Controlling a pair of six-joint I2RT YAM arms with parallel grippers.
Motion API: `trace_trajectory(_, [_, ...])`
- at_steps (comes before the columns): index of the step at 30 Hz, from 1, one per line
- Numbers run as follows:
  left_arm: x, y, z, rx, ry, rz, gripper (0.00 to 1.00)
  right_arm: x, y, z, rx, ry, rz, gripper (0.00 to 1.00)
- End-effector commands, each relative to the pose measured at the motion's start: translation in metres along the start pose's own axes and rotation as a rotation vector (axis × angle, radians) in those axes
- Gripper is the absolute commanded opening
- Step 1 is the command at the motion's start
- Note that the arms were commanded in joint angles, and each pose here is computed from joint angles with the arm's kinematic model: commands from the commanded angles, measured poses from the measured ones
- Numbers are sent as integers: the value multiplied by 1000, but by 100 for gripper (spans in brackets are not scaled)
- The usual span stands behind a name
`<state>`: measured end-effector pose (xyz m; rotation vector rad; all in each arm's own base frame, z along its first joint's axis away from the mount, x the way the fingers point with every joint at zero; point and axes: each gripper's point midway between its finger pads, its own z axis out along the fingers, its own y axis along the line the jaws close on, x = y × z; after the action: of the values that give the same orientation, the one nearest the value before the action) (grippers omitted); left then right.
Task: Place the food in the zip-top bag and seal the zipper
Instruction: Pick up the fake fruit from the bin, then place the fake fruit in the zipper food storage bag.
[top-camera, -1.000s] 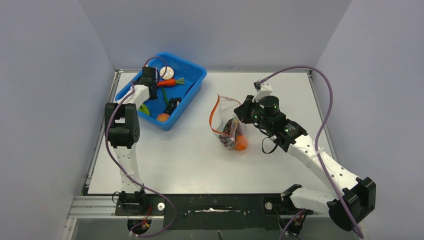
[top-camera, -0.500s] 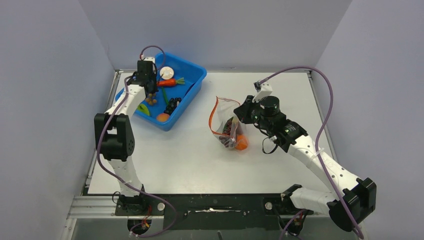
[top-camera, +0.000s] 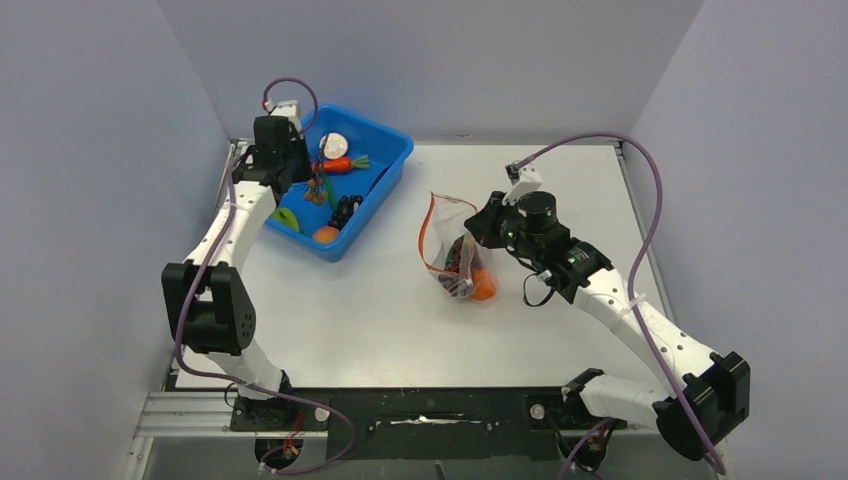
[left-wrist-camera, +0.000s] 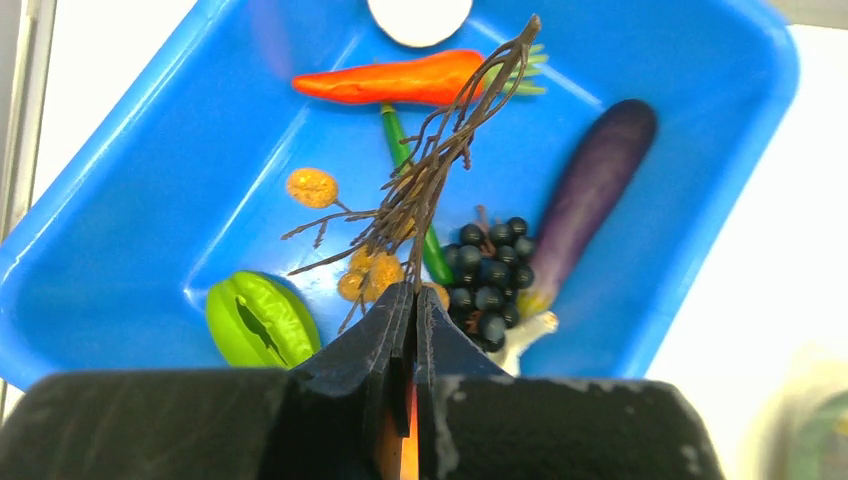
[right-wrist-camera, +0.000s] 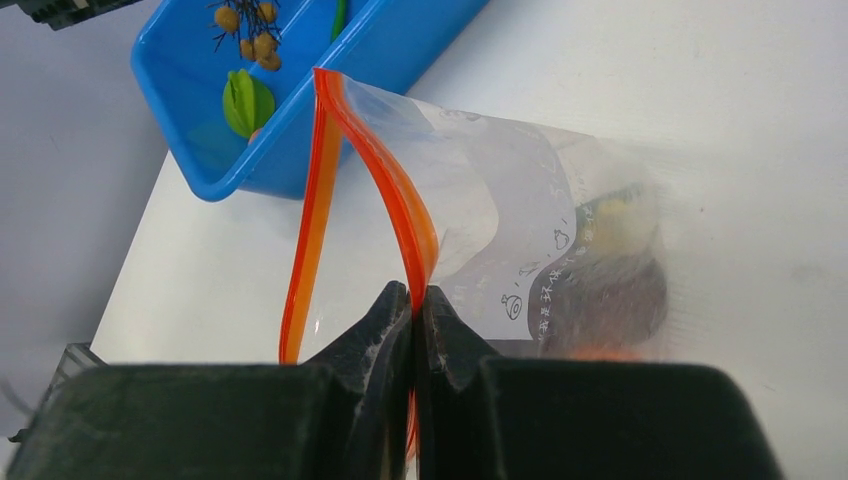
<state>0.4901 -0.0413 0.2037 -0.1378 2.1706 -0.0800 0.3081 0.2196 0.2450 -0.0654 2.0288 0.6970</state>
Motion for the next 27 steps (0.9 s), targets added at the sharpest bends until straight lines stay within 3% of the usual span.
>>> trace_trajectory(1, [-55, -25, -51, 149, -186, -62, 0, -18, 14, 3, -55, -62, 18, 0])
trace_trajectory(9, [-68, -45, -105, 287, -277, -95, 0, -23, 17, 9, -61, -66, 28, 0])
trace_trajectory(27, [-57, -129, -230, 857, -394, -301, 0, -29, 37, 36, -120, -37, 87, 0])
